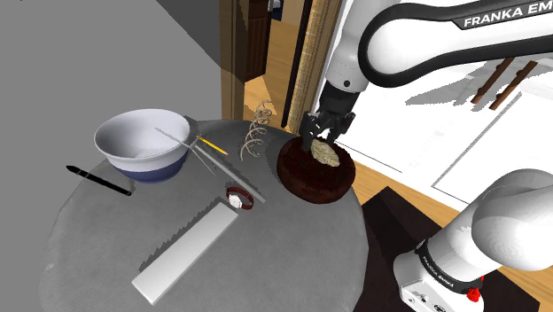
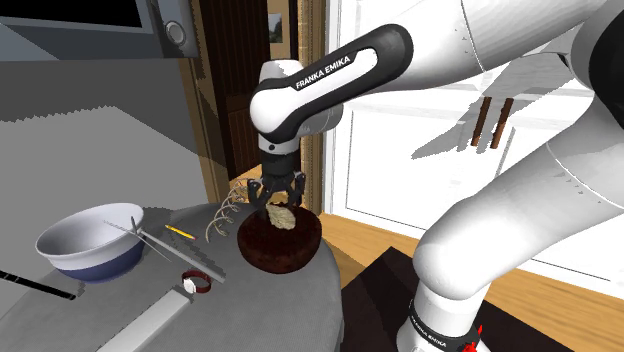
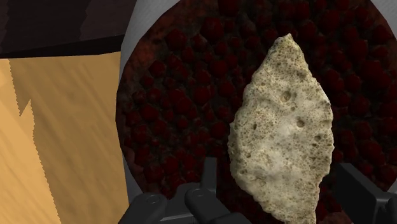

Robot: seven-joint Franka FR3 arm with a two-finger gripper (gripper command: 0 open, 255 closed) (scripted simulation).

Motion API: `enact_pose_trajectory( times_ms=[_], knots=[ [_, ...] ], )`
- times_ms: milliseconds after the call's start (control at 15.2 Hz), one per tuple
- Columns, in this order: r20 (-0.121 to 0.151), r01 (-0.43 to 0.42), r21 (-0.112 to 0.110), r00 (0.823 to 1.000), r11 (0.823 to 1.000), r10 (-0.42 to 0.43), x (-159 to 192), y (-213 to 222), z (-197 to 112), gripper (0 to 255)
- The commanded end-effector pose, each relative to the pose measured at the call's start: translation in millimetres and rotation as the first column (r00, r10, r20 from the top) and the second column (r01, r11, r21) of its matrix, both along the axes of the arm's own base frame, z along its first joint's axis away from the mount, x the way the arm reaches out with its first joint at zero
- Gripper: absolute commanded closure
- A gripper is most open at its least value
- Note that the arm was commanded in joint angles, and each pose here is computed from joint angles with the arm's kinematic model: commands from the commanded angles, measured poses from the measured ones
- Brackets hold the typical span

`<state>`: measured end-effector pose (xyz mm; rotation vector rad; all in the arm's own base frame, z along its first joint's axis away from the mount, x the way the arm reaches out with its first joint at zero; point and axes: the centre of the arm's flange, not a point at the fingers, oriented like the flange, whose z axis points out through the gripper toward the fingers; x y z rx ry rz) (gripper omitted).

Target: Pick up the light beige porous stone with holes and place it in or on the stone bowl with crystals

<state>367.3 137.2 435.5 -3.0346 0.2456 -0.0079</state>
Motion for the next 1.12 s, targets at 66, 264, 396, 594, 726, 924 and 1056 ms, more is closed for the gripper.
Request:
enact_pose_trajectory(
  times_ms=[66,264,396,594,726,924,1056],
  knots=[
    [-0.001,0.000,0.000,1.000,1.000,0.000,0,0,-1,0],
    [-0.001,0.000,0.000,1.000,1.000,0.000,0,0,0,0],
    [-0.001,0.000,0.000,1.000,1.000,0.000,0,-3,26,0],
    [-0.001,0.000,0.000,1.000,1.000,0.000,-1,-5,49,0],
    [-0.001,0.000,0.000,1.000,1.000,0.000,-1,-5,49,0],
    [-0.001,0.000,0.000,1.000,1.000,0.000,-1,-5,49,0],
    [-0.001,0.000,0.000,1.000,1.000,0.000,-1,-5,49,0]
  ],
)
